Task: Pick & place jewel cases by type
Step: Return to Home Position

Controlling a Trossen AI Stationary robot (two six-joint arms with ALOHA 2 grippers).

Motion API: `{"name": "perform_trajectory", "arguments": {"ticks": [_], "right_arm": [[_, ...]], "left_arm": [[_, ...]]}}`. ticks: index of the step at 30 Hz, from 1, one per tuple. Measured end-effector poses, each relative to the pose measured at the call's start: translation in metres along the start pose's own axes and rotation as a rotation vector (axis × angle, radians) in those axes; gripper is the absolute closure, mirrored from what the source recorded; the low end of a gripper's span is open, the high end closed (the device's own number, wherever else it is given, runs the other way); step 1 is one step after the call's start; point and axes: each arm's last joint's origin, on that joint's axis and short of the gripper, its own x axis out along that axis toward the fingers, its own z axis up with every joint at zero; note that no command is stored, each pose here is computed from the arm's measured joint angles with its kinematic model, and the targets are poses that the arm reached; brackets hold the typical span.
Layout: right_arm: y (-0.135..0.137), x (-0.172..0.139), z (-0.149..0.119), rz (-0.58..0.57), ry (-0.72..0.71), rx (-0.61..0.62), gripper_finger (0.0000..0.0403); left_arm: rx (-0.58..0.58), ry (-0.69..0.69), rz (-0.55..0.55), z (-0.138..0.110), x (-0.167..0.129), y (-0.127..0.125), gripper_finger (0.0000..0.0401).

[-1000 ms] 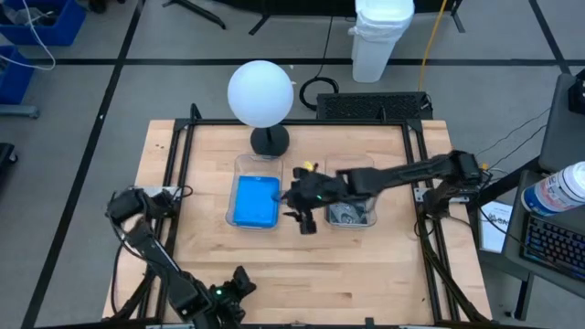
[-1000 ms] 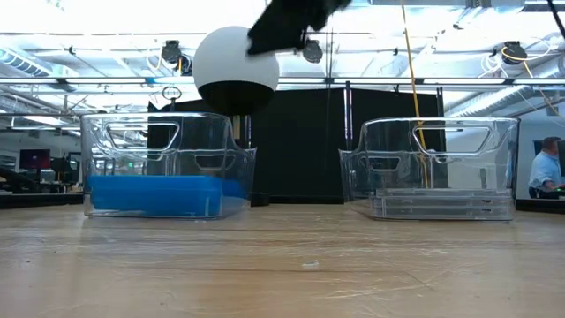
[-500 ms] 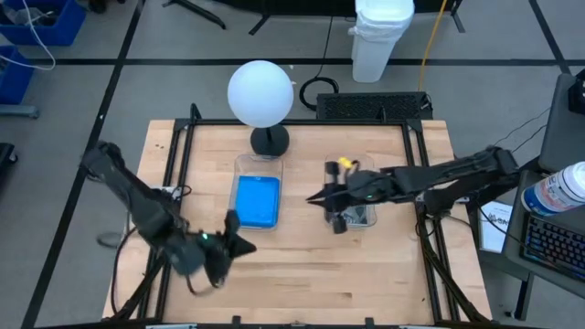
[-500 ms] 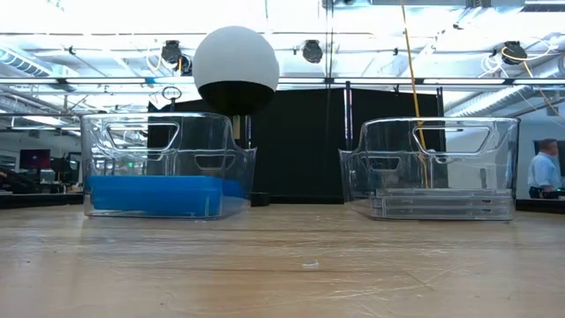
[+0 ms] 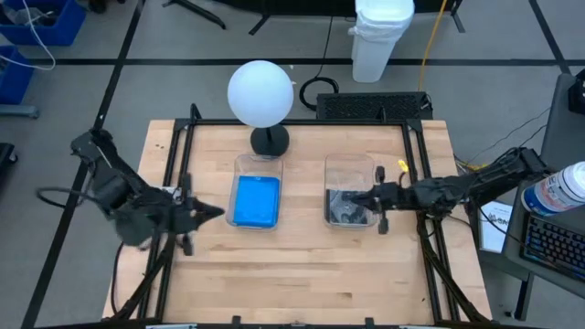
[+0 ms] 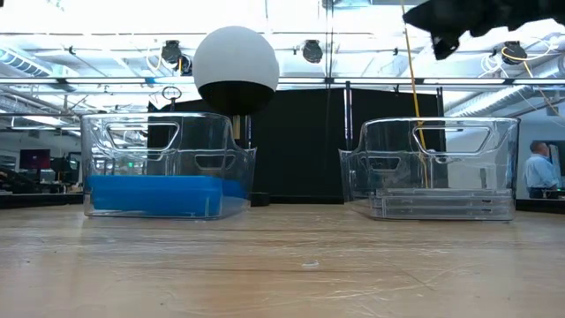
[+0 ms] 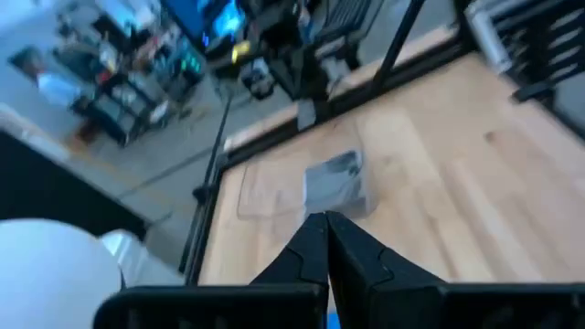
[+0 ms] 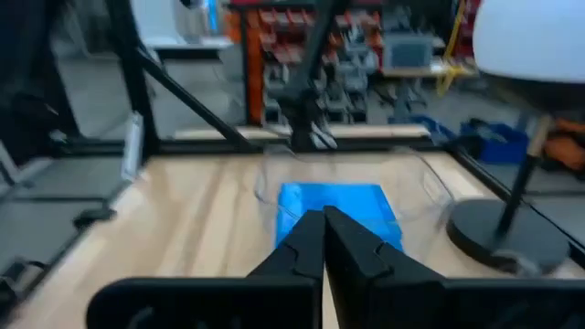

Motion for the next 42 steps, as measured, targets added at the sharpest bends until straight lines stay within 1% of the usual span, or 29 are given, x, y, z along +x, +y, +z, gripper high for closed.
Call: {"name": "perform_trajectory", "arguments": {"ticks": [4,6,10,12,14,17,20,24,28,32,33,36,38,40,42], "right_arm": [[-0.002,-0.015,-0.009,0.028,-0.045,-0.005,0.0402],[-0.004,-0.02,-0.012,0.03,-0.064,0.001,0.0402],[-0.007,-0.029,-0.017,0.034,-0.109,0.015,0.0402],[-0.009,-0.032,-0.021,0.035,-0.122,0.018,0.0402],[-0.01,-0.033,-0.026,0.036,-0.13,0.029,0.0402],[-0.011,-0.035,-0.035,0.053,-0.121,0.057,0.0402],[-0.011,-0.037,-0.043,0.089,-0.114,0.082,0.0402],[-0.012,-0.038,-0.055,0.092,-0.089,0.123,0.0402],[-0.013,-0.041,-0.059,0.093,-0.102,0.148,0.0402],[-0.016,-0.044,-0.063,0.065,-0.13,0.147,0.0402],[-0.016,-0.045,-0.064,0.064,-0.138,0.147,0.0402],[-0.017,-0.046,-0.07,0.069,-0.167,0.136,0.0402],[-0.017,-0.046,-0.074,0.071,-0.195,0.14,0.0403],[-0.017,-0.047,-0.07,0.074,-0.241,0.142,0.0403],[-0.017,-0.047,-0.07,0.073,-0.257,0.133,0.0403]], "left_arm": [[-0.001,-0.105,-0.034,-0.006,-0.015,-0.001,0.0397],[0.011,-0.163,-0.063,-0.015,-0.017,-0.004,0.0397],[-0.063,-0.371,-0.125,-0.04,-0.02,-0.006,0.0397],[-0.084,-0.437,-0.114,-0.057,-0.019,-0.008,0.0398],[-0.101,-0.474,-0.08,-0.077,-0.015,-0.01,0.0396],[-0.203,-0.536,-0.033,-0.1,-0.014,-0.006,0.0397],[-0.267,-0.561,-0.043,-0.119,-0.014,-0.006,0.0397],[-0.299,-0.566,-0.055,-0.131,-0.019,-0.01,0.0398],[-0.272,-0.532,-0.045,-0.132,-0.028,-0.017,0.0396],[-0.243,-0.541,-0.098,-0.133,-0.04,-0.025,0.0398],[-0.243,-0.527,-0.09,-0.135,-0.041,-0.028,0.0397],[-0.252,-0.453,-0.013,-0.145,-0.04,-0.036,0.0398],[-0.272,-0.426,0.007,-0.151,-0.038,-0.04,0.0398],[-0.291,-0.41,0.015,-0.158,-0.035,-0.045,0.0397],[-0.308,-0.399,0.024,-0.164,-0.033,-0.048,0.0398]]}}
